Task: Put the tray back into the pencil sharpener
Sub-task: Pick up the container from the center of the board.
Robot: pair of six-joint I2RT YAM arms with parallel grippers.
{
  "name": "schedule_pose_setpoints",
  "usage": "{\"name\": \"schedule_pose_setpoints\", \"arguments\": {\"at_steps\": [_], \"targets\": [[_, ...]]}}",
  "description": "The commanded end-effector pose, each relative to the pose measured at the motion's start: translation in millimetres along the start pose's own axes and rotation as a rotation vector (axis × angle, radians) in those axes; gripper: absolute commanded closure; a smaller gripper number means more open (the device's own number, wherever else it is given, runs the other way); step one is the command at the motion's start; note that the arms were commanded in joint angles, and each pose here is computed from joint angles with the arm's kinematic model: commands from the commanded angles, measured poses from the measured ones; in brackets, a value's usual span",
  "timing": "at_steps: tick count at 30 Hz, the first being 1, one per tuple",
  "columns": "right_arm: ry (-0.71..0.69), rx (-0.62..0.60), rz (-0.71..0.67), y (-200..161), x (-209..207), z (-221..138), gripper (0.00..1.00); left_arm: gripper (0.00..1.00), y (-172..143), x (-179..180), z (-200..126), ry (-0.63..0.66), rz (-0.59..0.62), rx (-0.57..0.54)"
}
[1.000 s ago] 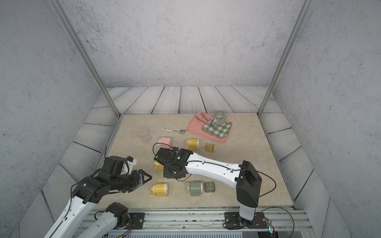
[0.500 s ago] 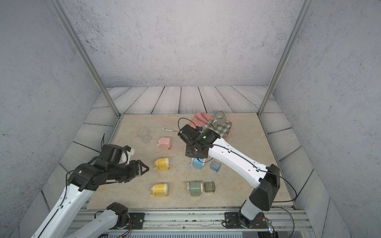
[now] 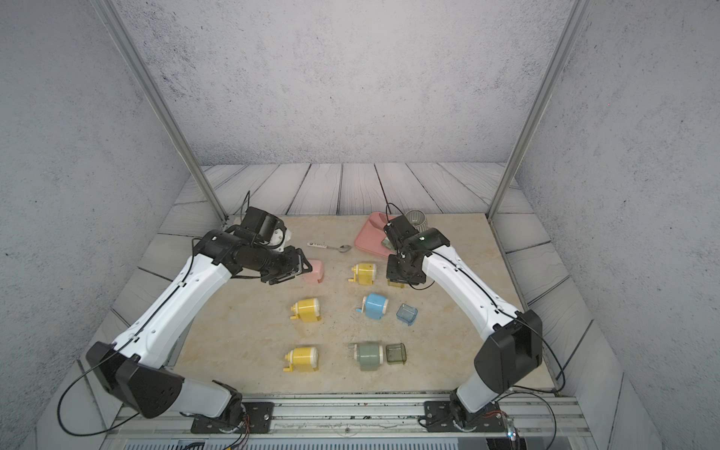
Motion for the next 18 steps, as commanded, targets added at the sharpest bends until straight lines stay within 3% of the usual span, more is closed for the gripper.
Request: {"name": "schedule_pose_setpoints", "arguments": {"at_steps": [1,12,18], "targets": [[0.042,0.038,-0.005,7,-6,14,0.63,0.35,17,-13,11,0.014,0.04,-0.006],[0.003,0.133,0.012,33,-17,81,0.64,0.34,48,-22,92,0.025,0.083,0.13],[-0.02,0.163,0.018,44,-16,106,0.67,0.36,51,-27,117,0.001,0.083,0.21]]}}
Point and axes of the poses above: each gripper's point midway between its finger pads, its own z axis out along the fingers, its own x axis along the line the jaws close on, y = z × x, the point moved 3 cm from there along -z, back along the fingers, and after that the axes turned 4 degrees about -z, right-handed, at the moved point
